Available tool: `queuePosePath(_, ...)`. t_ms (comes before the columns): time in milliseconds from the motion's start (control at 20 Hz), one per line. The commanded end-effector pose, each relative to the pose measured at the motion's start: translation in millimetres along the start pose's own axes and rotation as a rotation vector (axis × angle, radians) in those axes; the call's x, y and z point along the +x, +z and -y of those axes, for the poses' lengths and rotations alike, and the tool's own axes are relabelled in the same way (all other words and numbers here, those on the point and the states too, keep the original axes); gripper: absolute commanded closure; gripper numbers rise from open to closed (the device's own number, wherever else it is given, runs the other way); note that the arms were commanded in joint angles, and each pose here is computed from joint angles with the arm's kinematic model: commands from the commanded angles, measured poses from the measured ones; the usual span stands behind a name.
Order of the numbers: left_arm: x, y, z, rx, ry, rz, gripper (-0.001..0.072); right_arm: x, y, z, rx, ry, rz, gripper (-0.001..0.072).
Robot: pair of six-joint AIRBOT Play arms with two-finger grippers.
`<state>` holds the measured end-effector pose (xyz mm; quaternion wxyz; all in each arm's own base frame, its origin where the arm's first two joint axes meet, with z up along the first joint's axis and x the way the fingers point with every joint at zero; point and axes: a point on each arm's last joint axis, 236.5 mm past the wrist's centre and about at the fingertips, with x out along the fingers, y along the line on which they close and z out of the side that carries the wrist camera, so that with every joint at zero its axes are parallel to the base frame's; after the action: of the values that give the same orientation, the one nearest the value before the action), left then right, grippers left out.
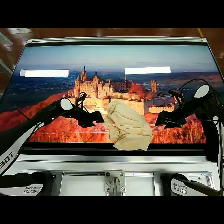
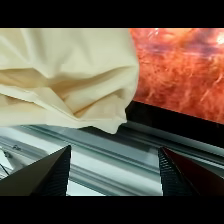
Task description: Fold the shirts.
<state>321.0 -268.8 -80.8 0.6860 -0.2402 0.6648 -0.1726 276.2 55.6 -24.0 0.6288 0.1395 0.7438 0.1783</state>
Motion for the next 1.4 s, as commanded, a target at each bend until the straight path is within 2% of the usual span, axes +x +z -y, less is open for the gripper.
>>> queuePosePath(0,21.8,17.2,-5.1,-0.031,-0.01,0.029,-0.0007,3.7,-6.5,-6.5,0.001,0.038,-0.04,0.005)
queuePosePath(500,35.3,56.1,19.5,-0.052,-0.071,0.077,-0.0008,44.8,-34.7,-10.6,0.048,0.126,-0.117,0.0049)
queuePosePath(750,63.1,22.3,35.6,-0.03,-0.092,-0.023,-0.0005,47.1,-26.6,-19.7,0.036,0.171,-0.078,0.0049)
queuePosePath(800,66.5,14.9,32.9,-0.014,-0.075,-0.047,0.0085,47.1,-26.7,-19.8,0.036,0.171,-0.078,0.0049)
queuePosePath(850,66.6,10.8,29.8,-0.005,-0.065,-0.065,0.024,47.1,-26.7,-20.0,0.036,0.172,-0.079,0.0049)
queuePosePath(900,65.2,10.5,27.6,-0.008,-0.063,-0.072,0.0314,47.1,-26.8,-19.9,0.036,0.172,-0.079,0.0049)
queuePosePath(950,63.7,11.8,26.5,-0.014,-0.066,-0.074,0.045,47.1,-26.7,-19.7,0.036,0.171,-0.078,0.0049)
queuePosePath(1100,61.4,14.7,24.7,0.0,-0.068,-0.069,0.0661,47.6,-23.3,-18.4,0.038,0.166,-0.064,0.005)
queuePosePath(1350,54.5,17.5,30.1,0.009,-0.078,-0.054,0.0663,69.8,-9.5,-25.2,-0.038,0.079,-0.04,0.0051)
